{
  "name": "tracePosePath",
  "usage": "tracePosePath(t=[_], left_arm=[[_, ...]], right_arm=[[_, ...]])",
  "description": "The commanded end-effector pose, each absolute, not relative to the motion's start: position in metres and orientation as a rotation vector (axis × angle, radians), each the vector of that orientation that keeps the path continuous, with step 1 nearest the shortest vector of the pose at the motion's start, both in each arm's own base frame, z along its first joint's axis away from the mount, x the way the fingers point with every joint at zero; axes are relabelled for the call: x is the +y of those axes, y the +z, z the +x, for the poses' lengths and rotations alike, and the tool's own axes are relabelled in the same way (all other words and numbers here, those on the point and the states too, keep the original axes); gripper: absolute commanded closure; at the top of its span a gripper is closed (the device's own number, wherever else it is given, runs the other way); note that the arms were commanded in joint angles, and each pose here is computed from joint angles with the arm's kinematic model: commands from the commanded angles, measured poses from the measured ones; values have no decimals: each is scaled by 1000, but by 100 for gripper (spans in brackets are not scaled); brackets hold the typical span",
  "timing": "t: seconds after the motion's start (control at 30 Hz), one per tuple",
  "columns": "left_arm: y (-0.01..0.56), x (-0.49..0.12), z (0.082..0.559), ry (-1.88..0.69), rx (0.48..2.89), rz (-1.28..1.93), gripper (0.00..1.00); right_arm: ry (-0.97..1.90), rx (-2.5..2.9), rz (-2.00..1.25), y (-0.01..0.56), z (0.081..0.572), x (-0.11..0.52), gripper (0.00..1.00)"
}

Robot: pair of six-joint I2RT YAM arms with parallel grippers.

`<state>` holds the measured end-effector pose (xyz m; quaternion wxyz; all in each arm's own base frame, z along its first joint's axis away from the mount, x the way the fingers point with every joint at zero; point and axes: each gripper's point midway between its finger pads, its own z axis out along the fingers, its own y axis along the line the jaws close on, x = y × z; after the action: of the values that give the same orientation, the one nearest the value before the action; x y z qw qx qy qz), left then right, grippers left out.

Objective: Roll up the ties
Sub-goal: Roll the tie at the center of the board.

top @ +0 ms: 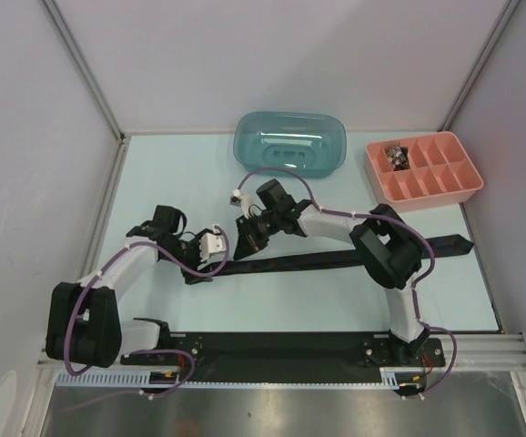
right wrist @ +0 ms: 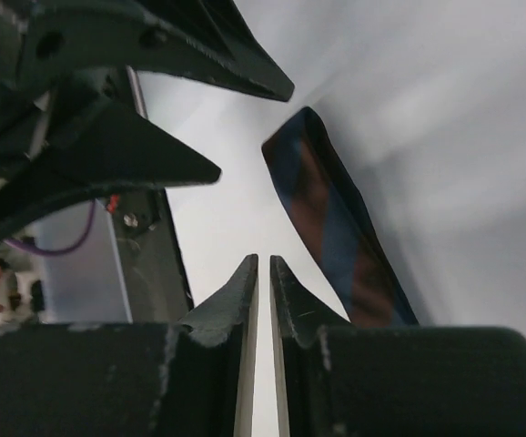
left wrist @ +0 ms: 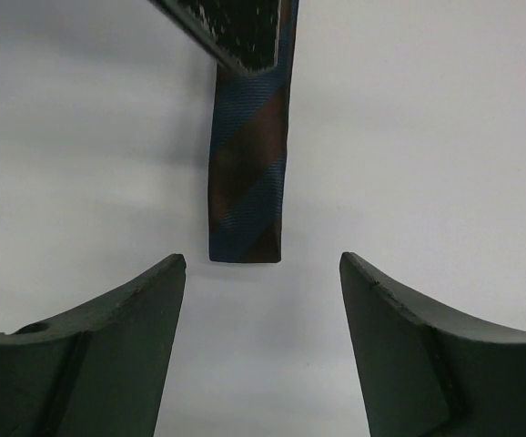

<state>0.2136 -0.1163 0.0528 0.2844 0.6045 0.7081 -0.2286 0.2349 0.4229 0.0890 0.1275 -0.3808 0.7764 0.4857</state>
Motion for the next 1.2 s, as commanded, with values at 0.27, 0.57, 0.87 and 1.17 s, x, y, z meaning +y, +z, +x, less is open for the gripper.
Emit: tracePosePath(t=[0.27,0.57,0.87,1.17], left_arm=[[46,-110,232,-540,1848,1713,27],[34,-109,229,-555,1887,1762,29],[31,-117,235,-552,1893,1787,30],[48,-126,233,-580,1866,1783,64]], right_arm=[[1583,2421,-807,66,243,457,91],[1490,2562,-770,27,245,446,96],[1471,2613,-720,17,250,440,98],[1452,2632,-702,12,253,437,99]])
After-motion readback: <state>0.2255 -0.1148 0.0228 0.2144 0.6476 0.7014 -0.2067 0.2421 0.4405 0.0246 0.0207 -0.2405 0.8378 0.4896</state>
